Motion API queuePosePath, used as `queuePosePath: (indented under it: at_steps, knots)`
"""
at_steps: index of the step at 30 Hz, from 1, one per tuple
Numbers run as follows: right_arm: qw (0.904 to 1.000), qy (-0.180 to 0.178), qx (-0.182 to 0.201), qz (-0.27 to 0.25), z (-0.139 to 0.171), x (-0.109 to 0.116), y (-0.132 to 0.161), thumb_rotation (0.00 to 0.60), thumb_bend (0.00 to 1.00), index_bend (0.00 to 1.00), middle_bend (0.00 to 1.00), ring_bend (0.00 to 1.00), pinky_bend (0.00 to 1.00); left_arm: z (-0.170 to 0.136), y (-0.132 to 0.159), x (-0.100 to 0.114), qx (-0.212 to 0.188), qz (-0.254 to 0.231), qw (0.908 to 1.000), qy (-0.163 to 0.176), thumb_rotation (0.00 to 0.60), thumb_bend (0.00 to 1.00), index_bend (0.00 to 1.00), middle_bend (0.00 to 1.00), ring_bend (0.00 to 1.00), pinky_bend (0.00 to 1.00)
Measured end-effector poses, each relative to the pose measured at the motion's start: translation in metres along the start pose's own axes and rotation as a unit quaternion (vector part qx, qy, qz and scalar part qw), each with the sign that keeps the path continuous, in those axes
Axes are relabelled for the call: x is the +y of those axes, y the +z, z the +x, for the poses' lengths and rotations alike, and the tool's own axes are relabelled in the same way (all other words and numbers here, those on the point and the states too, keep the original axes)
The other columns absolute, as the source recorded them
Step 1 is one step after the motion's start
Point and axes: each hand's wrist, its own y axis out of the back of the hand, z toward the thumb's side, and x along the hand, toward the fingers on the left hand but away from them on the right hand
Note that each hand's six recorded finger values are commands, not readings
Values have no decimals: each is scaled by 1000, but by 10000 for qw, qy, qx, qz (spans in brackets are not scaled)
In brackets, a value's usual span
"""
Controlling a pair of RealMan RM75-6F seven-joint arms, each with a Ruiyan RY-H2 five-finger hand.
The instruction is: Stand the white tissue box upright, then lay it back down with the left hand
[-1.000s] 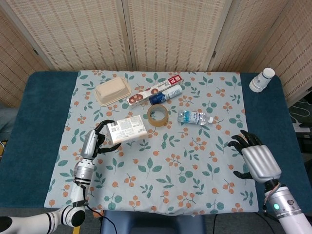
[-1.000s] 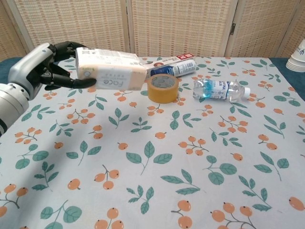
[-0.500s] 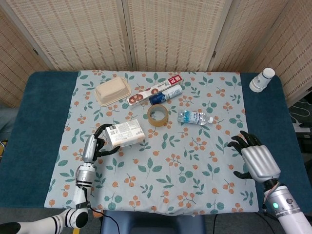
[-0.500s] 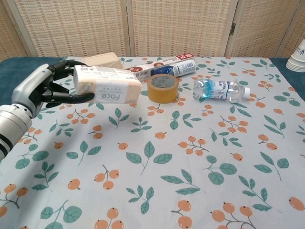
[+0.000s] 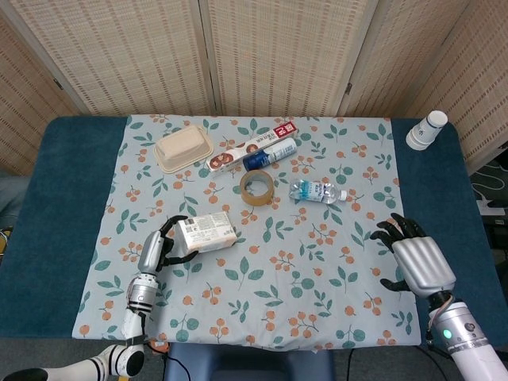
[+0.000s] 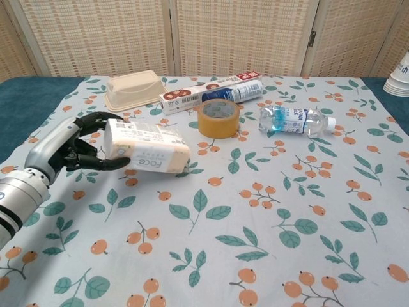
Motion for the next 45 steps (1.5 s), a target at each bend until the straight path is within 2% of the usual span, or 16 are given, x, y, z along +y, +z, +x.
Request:
queuePosePath:
  at_steps: [12, 15, 17, 22, 25, 32, 38, 45]
  knots:
    - [10000, -9, -2, 10, 0, 0, 0, 600, 74, 301, 154, 0, 109, -6, -17, -2, 166, 145, 9997, -107, 600, 135, 234, 429, 990, 1000]
    - [10000, -11, -3, 10, 0, 0, 0, 600, 74, 301, 153, 0, 109, -6, -18, -3, 186, 179, 9995, -172, 600, 125, 93, 353, 965, 998]
    - [10000, -2, 1, 14, 0, 0, 0, 600, 74, 300, 153, 0, 109, -7, -20, -4, 207, 225, 9992, -243, 600, 118, 15, 266, 944, 989]
    - [10000, 0, -4, 17, 0, 0, 0, 600, 74, 301, 153, 0, 109, -8, -23, -4, 299, 330, 9982, -393, 600, 105, 0, 67, 908, 962]
    - [10000, 2, -4, 20, 1, 0, 1, 600, 74, 301, 154, 0, 109, -7, -22, -2, 306, 339, 9979, -465, 600, 80, 0, 17, 891, 947]
    - [10000, -5, 2, 13, 1, 0, 1, 600, 74, 301, 153, 0, 109, -5, -17, 5, 243, 358, 9978, -498, 600, 76, 0, 2, 880, 940]
    - [10000, -55, 65, -34, 1, 4, 5, 600, 74, 301, 153, 0, 109, -7, -2, 30, 81, 438, 9978, -491, 600, 75, 0, 5, 880, 941]
    - [9997, -120, 195, -80, 3, 9, 11, 600, 74, 301, 153, 0, 109, -26, 27, 57, -2, 457, 9971, -609, 600, 73, 0, 9, 877, 940]
